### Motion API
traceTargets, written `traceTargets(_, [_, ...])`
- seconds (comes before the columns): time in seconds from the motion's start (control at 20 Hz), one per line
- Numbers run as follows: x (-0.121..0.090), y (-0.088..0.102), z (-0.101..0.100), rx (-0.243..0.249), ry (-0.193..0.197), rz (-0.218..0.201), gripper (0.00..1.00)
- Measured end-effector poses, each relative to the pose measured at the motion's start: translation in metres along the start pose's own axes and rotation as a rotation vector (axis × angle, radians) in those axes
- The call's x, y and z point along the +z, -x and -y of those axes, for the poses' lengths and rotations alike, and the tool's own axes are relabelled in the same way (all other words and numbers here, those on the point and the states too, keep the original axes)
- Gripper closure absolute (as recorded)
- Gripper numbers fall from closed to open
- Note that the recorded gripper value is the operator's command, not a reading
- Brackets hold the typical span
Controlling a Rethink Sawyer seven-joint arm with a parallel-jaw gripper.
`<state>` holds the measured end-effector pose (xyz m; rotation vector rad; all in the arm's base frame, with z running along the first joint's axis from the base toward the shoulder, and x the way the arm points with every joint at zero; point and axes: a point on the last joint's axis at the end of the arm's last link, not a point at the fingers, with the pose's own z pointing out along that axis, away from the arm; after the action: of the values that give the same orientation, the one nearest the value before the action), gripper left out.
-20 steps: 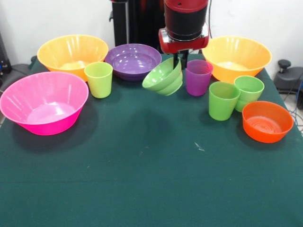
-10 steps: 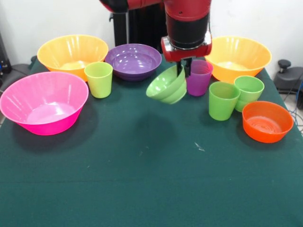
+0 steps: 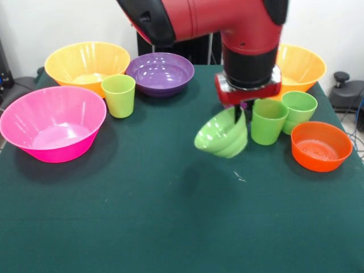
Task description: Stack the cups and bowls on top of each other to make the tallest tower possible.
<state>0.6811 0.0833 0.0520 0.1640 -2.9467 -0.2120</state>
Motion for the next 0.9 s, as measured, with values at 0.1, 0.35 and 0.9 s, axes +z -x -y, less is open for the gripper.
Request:
traceTargets(0.1, [-0.002, 0.015, -0.006, 0.0, 0.003, 0.004, 1.0])
traceTargets(0.35, [-0.006, 0.041, -0.015, -0.009, 0.01, 0.004, 1.0])
traceTargets(0.9, [-0.012, 0.05, 0.003, -0.034, 0.019, 0.013, 1.0])
